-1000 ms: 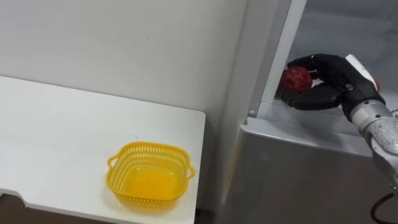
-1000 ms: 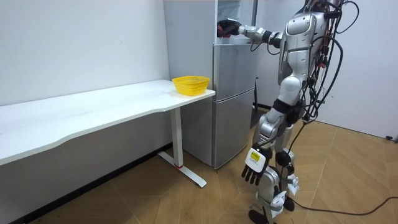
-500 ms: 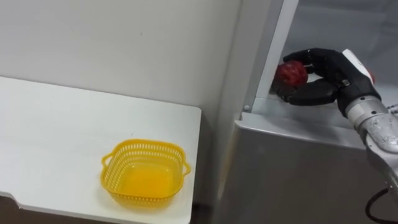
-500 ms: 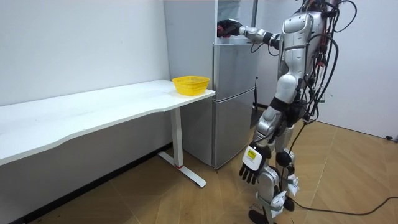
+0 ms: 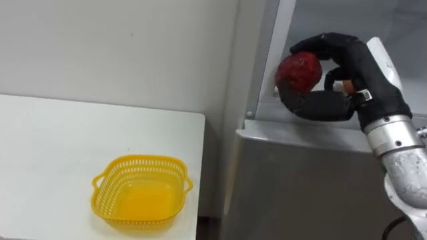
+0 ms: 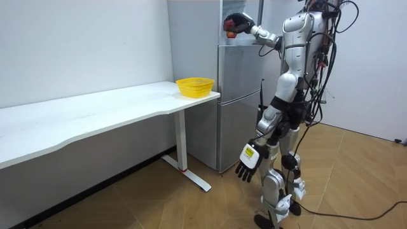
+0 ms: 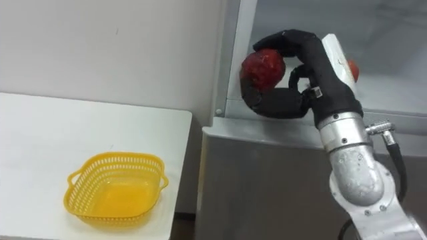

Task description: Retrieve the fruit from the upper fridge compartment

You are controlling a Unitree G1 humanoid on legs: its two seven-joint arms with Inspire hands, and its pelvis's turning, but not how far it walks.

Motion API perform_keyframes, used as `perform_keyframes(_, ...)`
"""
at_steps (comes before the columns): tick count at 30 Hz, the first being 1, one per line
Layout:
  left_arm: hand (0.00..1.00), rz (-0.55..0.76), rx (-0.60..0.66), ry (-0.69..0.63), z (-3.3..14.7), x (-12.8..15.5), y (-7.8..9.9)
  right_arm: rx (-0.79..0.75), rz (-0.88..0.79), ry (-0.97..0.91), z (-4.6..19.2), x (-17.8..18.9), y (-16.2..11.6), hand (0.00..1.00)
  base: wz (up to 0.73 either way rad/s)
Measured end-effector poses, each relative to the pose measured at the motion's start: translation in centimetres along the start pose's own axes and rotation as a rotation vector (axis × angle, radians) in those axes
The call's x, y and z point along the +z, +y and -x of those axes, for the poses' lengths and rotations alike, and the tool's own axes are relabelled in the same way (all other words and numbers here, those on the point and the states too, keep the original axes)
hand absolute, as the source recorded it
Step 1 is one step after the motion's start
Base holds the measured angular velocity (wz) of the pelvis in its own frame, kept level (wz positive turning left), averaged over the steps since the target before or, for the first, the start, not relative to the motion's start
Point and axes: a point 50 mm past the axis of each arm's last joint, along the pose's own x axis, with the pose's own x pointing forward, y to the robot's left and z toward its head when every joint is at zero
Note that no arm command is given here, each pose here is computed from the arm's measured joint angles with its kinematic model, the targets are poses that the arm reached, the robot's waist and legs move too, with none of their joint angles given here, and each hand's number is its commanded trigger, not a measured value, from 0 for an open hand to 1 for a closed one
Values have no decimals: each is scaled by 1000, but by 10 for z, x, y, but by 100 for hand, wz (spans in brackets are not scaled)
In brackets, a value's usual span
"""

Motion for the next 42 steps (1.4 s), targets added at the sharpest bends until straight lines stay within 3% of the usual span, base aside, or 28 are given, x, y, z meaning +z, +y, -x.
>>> perform_keyframes(8,0,23,-33,0,1,-6,-15,-155,-60,-218,12,40,-11,100,2)
perform_keyframes(14,0,43,-40,36,3,-20,-18,-298,-45,-263,44,48,-26,100,-3)
perform_keyframes(22,0,35,-66,71,5,-29,-27,-378,-66,-347,58,64,-28,100,-2)
perform_keyframes(27,0,8,-92,47,4,-25,-30,-314,-70,-395,61,70,-14,100,0)
perform_keyframes(33,0,-4,-112,9,2,-14,-28,-173,39,-445,62,75,2,100,1)
perform_keyframes(42,0,-52,-121,1,1,-10,-25,107,57,-478,68,84,39,100,5)
